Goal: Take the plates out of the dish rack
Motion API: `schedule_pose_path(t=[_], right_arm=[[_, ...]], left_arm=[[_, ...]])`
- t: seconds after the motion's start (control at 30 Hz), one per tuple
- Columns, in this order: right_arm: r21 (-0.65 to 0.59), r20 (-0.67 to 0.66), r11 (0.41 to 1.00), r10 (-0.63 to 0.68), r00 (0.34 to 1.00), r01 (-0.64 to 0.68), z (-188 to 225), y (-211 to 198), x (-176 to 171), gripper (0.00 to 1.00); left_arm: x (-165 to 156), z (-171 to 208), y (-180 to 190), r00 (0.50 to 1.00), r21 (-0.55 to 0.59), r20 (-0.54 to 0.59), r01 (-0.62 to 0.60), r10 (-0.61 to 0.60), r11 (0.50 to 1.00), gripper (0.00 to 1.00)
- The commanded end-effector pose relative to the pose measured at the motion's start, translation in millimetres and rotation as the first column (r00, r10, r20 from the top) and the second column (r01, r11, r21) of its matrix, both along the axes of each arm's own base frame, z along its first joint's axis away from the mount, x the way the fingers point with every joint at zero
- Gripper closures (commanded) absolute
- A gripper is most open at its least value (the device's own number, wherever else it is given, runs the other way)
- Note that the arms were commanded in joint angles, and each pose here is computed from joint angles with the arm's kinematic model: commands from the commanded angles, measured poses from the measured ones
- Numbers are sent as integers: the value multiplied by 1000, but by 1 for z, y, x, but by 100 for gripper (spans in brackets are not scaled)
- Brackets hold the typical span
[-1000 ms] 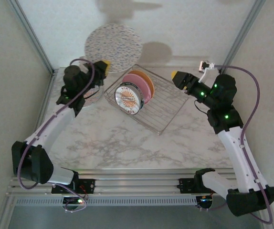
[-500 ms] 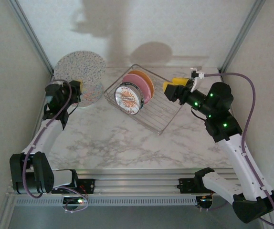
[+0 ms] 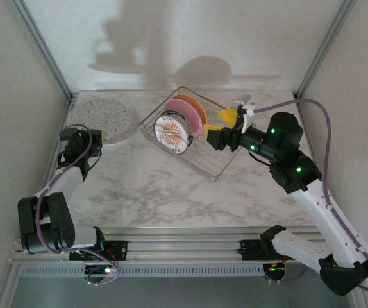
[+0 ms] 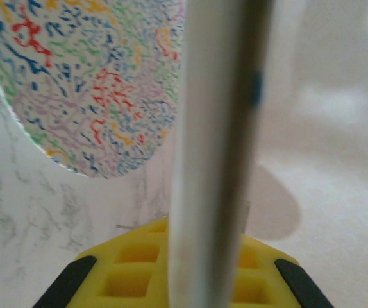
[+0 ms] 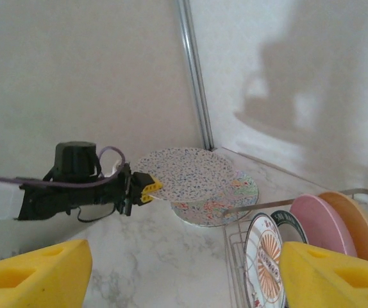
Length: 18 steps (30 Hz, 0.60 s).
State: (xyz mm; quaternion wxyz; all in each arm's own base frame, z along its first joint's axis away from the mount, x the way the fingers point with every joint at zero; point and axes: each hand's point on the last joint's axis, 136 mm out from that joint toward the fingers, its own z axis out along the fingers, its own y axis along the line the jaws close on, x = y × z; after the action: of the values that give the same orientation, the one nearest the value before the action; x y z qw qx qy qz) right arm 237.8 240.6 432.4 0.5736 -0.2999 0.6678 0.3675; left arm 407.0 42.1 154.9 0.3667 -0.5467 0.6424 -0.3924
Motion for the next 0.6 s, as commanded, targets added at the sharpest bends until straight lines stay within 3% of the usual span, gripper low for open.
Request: schedule_pose_path(t=[0.0,0.27,0.57], right_arm=[[-123,137,992,-25,990,42,6,7,-3,19],[-206,191,978,5,982,36,8,57,-10,15],[-128,86,988,-70,994,81,15,97,9,14]], left_arm=[[14,19,5,993,53,111,29,-34,998,100],[28,-8,12,996,69,74,50,-55,996,100],[45,-26,14,994,72,67,76,-81,994,100]])
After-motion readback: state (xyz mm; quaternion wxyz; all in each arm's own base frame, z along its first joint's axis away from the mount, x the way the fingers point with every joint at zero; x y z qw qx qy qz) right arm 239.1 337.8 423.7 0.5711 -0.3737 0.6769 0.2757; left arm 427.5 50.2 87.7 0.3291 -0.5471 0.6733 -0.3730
